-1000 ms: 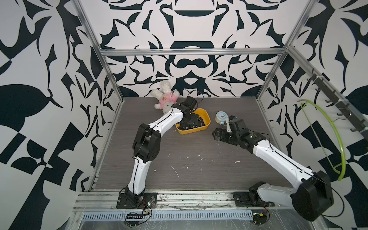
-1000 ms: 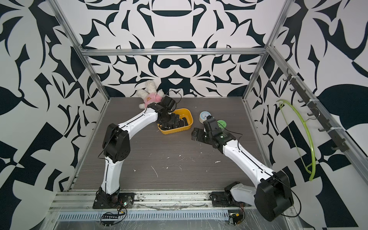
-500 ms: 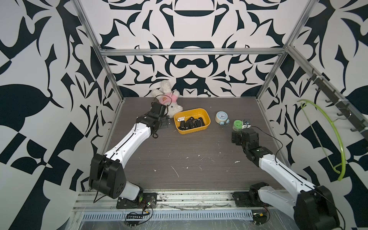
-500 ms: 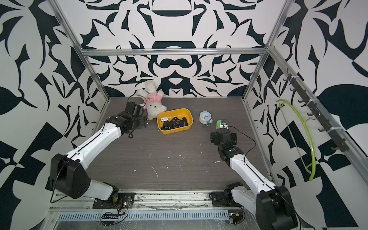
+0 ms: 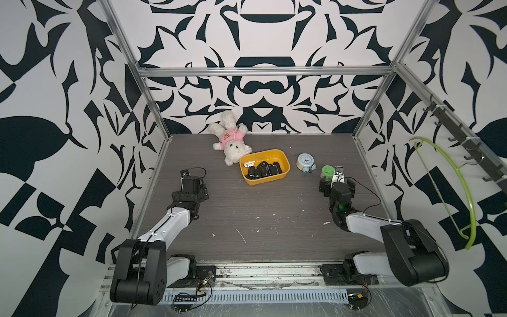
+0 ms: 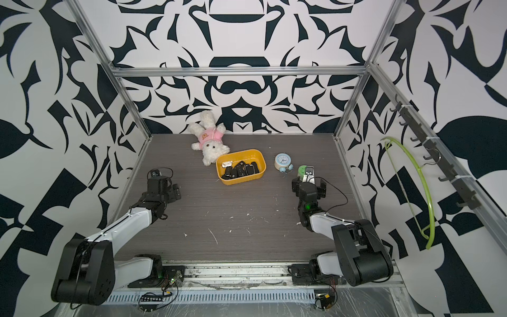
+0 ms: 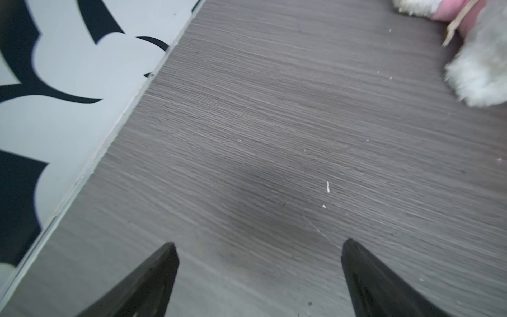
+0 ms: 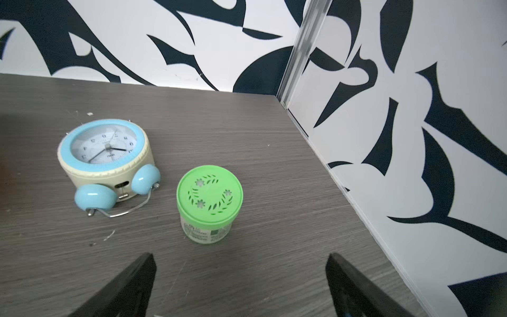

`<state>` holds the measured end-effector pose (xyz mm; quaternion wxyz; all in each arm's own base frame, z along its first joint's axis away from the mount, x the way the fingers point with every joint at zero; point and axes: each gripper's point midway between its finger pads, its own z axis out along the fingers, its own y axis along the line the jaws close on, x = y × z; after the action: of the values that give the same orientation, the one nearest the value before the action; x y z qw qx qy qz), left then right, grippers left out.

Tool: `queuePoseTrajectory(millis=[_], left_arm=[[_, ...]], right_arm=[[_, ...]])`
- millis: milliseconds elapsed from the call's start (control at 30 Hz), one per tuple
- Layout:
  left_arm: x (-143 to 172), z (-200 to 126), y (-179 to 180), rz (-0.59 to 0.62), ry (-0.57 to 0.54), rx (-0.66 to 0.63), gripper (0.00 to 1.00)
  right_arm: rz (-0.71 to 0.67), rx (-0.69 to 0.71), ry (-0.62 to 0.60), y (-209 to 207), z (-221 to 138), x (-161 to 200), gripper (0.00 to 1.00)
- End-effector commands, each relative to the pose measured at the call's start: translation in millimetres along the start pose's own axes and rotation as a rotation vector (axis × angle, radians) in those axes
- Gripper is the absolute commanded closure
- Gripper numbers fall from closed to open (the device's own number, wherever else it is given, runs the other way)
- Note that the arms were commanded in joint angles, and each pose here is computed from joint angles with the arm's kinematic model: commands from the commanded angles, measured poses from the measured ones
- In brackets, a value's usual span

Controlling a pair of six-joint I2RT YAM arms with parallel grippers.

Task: Place the car key into the storage box
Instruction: Reset both arms

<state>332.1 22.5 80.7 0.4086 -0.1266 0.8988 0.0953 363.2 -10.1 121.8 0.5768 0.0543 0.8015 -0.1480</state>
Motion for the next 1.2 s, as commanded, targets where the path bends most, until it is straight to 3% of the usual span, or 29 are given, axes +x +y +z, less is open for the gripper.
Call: queuePoseTrajectory(millis=[0, 100, 267, 400, 467, 533, 633, 700, 800, 1167], left_arm=[[-33.2, 10.6, -10.7, -0.017, -0.162, 0.03, 0.01], [-42.3, 16.0, -6.6, -0.019, -0.227, -0.005, 0.0], [-57.3, 22.8, -25.6, 0.041, -0.344, 0.074, 0.01], [-42.2, 28.3, -29.3, 0.022, -0.356, 0.142, 0.01], [-47.0, 27.9, -26.4, 0.026, -0.453, 0.129, 0.01], [-39.9, 32.5, -28.5, 0.02, -0.343, 0.14, 0.01], [-45.8, 32.1, -24.7, 0.011, -0.409, 0.141, 0.0], [-40.7, 32.8, -25.1, 0.006, -0.353, 0.145, 0.01], [-43.7, 31.5, -25.9, 0.01, -0.391, 0.14, 0.01], [-42.5, 32.1, -26.4, 0.014, -0.374, 0.139, 0.01]], right_arm=[[-0.012, -0.049, -0.083, 10.8, 6.2, -35.8, 0.0], [-0.031, -0.068, 0.016, 13.0, 4.9, -17.5, 0.0], [0.024, -0.025, -0.059, 3.2, 2.1, 11.1, 0.0], [0.008, -0.039, -0.002, 11.8, 20.9, 28.6, 0.0], [0.023, -0.059, 0.029, 11.3, 23.3, 30.9, 0.0], [0.031, -0.065, 0.054, 9.8, 28.6, 32.8, 0.0], [0.073, -0.09, 0.085, 5.1, 34.2, 35.1, 0.01], [0.07, -0.086, 0.083, 4.1, 34.3, 35.1, 0.01], [0.071, -0.086, 0.081, 3.9, 34.0, 34.3, 0.0], [0.072, -0.085, 0.081, 3.8, 34.0, 34.4, 0.0]])
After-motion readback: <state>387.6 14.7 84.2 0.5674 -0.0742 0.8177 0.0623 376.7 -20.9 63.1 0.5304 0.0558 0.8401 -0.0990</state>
